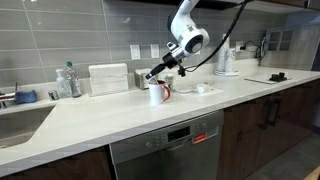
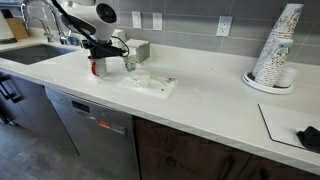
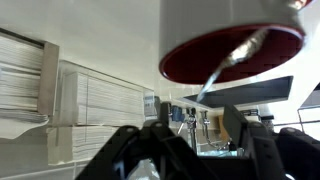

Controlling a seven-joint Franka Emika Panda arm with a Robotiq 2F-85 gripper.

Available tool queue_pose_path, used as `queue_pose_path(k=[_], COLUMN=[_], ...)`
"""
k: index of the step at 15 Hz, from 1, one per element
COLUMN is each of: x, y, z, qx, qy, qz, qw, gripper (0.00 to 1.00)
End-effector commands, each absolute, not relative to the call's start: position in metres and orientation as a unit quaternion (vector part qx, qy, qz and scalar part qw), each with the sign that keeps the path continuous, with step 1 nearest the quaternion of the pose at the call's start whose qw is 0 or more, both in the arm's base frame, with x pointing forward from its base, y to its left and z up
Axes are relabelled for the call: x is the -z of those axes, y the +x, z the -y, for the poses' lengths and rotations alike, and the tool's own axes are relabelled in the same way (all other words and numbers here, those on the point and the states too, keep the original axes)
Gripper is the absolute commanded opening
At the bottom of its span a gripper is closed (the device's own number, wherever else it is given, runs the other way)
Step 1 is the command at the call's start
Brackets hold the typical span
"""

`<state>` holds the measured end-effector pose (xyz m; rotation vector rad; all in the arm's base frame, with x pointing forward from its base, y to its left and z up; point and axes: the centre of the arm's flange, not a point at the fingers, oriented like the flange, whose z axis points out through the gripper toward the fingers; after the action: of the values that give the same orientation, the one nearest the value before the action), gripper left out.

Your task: Pick up all the sachets from the white saucer and put them in the red and white mug

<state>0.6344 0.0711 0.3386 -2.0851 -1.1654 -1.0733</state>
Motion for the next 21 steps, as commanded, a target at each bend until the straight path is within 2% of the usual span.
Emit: queue_pose_path(k=[1, 3, 9, 15, 21], x=[-0.341, -0.353, -0.425, -0.499, -0.530], y=[0.631, 0.632, 0.612, 0.589, 0.571], z=[-0.069, -0.069, -0.074, -0.061, -0.037], qx=[0.409, 0.410, 0.318, 0.230, 0.172], qy=[-0.765, -0.763, -0.793, -0.875, -0.935], qz=[0.428, 0.430, 0.453, 0.401, 0.308], qw=[0.253, 0.255, 0.253, 0.143, 0.018], gripper=[0.89, 1.00, 1.00, 1.00, 1.00])
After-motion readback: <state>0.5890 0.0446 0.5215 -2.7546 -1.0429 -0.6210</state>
